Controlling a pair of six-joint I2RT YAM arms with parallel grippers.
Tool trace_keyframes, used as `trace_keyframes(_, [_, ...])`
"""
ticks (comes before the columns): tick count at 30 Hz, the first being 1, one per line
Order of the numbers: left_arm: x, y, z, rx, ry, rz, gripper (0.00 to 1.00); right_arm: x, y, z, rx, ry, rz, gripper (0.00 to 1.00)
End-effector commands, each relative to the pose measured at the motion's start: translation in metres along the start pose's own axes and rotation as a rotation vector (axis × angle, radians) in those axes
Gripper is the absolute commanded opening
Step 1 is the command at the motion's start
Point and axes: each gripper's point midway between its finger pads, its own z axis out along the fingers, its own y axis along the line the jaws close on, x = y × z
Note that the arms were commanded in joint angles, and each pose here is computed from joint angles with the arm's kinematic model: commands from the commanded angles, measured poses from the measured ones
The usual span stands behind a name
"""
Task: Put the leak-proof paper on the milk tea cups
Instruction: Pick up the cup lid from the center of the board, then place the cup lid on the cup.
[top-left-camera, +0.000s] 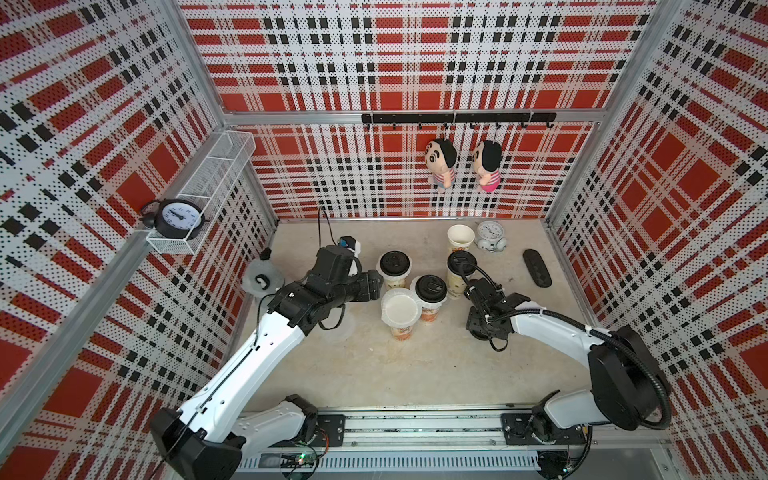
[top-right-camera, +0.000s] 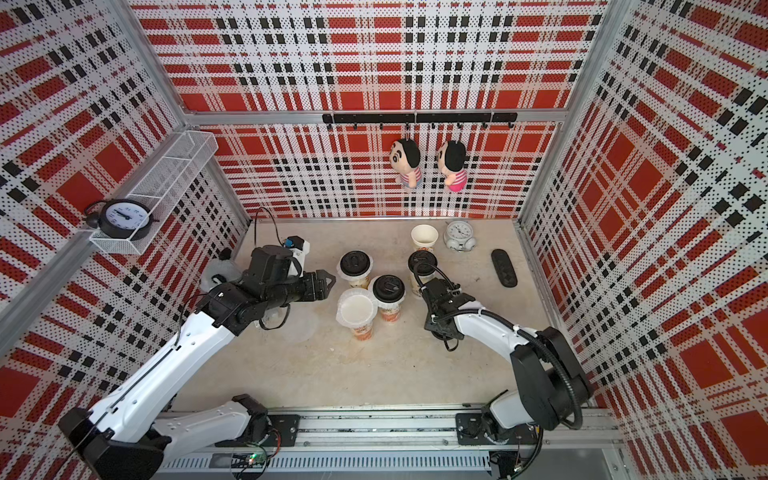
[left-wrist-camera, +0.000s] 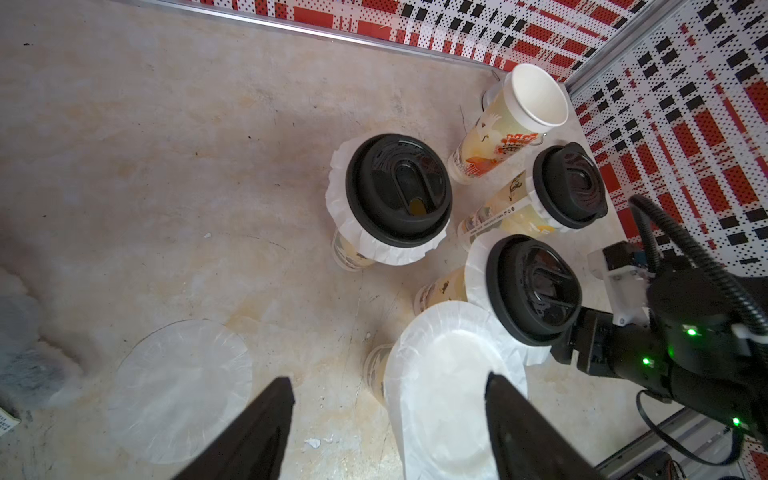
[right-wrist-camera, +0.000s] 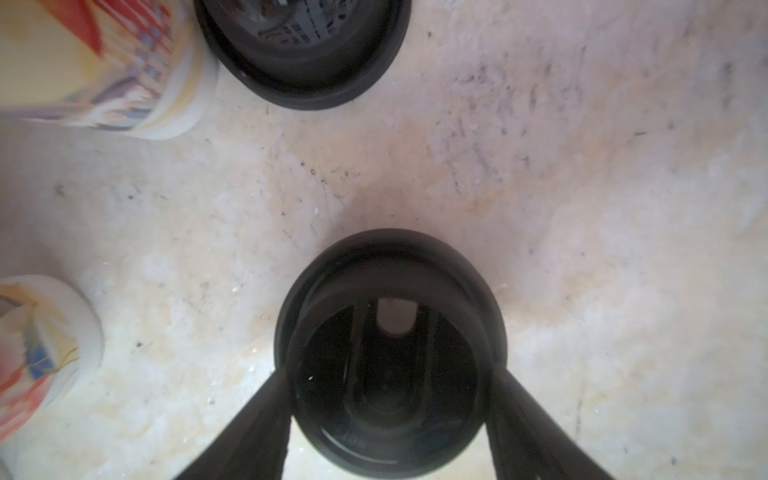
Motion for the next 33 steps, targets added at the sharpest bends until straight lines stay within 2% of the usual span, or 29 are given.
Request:
trace_keyframes(1, [-0.001, 0.004, -0.002, 0.0, -0.014, 0.005, 0.76, 0.001, -0.013, -0.024, 0.009, -0.027, -0.015, 0.69])
trace_keyframes(10, [-0.007, 0.008, -0.004, -0.009, -0.026, -0.001, 0.76, -0.01, 0.004, -0.108, -0.102, -0.089, -0.179, 0.69])
trace_keyframes(19, [-0.011, 0.03, -0.009, -0.069, -0.038, -0.036, 0.76, -0.016, 0.077, -0.187, -0.173, -0.132, -0.492, 0.7])
trace_keyframes(26, [-0.011, 0.048, -0.014, -0.099, -0.041, -0.061, 0.76, 0.0, 0.151, -0.197, -0.24, -0.099, -0.72, 0.7])
trace_keyframes(33, [-0.007, 0.054, -0.013, -0.102, -0.029, -0.065, 0.76, 0.012, 0.202, -0.185, -0.301, -0.057, -0.821, 0.7])
